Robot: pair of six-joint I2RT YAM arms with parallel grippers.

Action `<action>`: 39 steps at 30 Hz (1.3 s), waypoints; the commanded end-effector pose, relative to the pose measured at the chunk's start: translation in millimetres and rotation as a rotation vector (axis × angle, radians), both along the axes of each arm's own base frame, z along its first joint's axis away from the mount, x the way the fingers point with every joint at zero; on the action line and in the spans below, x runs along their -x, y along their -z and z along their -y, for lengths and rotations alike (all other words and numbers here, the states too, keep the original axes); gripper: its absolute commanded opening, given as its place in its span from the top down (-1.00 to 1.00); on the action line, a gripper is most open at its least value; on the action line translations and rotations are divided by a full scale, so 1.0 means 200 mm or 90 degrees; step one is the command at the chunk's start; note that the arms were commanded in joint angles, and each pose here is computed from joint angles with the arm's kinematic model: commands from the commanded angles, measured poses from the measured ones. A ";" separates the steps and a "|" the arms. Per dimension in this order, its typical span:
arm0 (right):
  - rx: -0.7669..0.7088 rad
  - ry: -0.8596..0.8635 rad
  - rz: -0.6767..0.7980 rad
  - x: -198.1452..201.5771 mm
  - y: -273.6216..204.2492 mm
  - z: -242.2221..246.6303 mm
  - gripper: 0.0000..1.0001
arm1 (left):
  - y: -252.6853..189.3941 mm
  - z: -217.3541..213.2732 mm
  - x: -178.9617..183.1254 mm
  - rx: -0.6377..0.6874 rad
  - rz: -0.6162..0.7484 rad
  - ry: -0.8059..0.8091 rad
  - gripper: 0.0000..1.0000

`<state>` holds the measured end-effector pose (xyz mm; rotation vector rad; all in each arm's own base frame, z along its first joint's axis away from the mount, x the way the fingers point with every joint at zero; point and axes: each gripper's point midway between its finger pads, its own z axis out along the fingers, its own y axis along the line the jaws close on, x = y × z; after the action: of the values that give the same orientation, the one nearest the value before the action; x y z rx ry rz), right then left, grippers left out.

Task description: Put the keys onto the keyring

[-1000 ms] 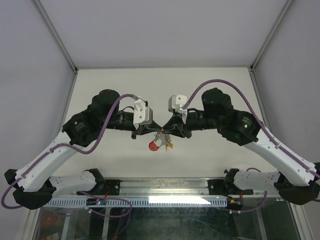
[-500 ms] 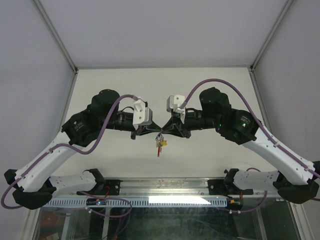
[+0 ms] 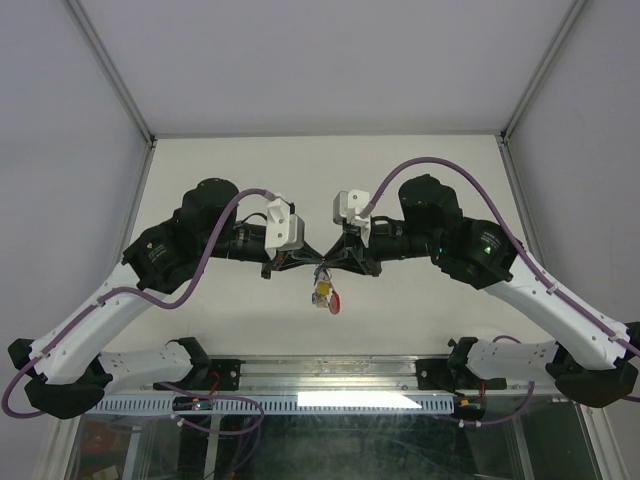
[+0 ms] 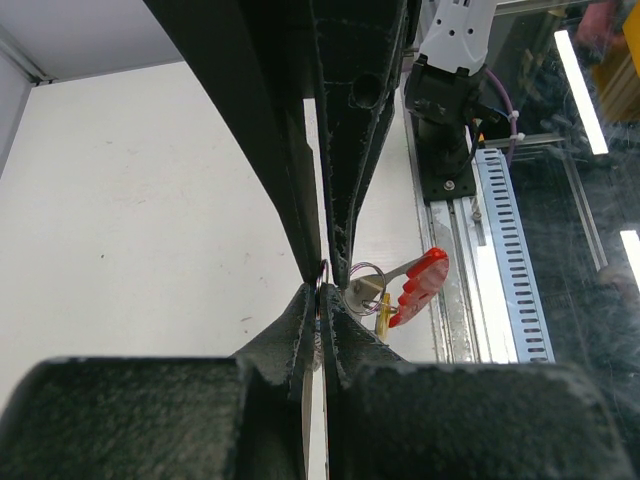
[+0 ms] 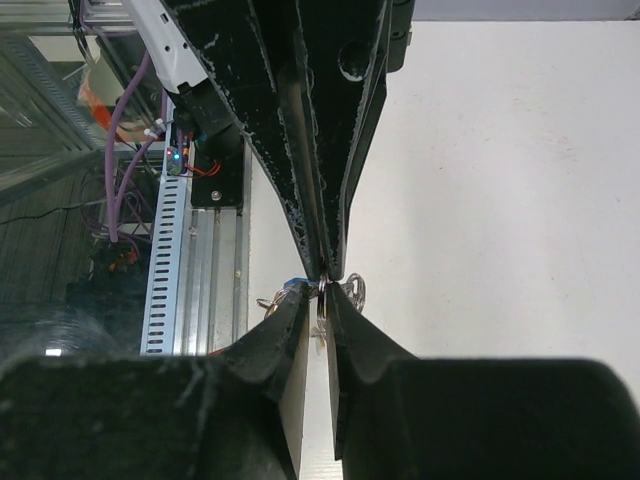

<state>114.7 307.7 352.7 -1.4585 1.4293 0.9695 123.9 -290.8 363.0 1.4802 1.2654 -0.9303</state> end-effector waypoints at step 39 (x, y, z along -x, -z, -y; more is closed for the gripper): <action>-0.373 0.020 0.115 0.09 -0.49 0.10 1.00 | -0.37 -0.02 0.07 0.165 0.078 0.007 0.50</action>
<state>105.2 293.7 406.7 -1.1422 1.1051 1.0513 115.5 -282.0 426.6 1.3330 1.0645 -0.9261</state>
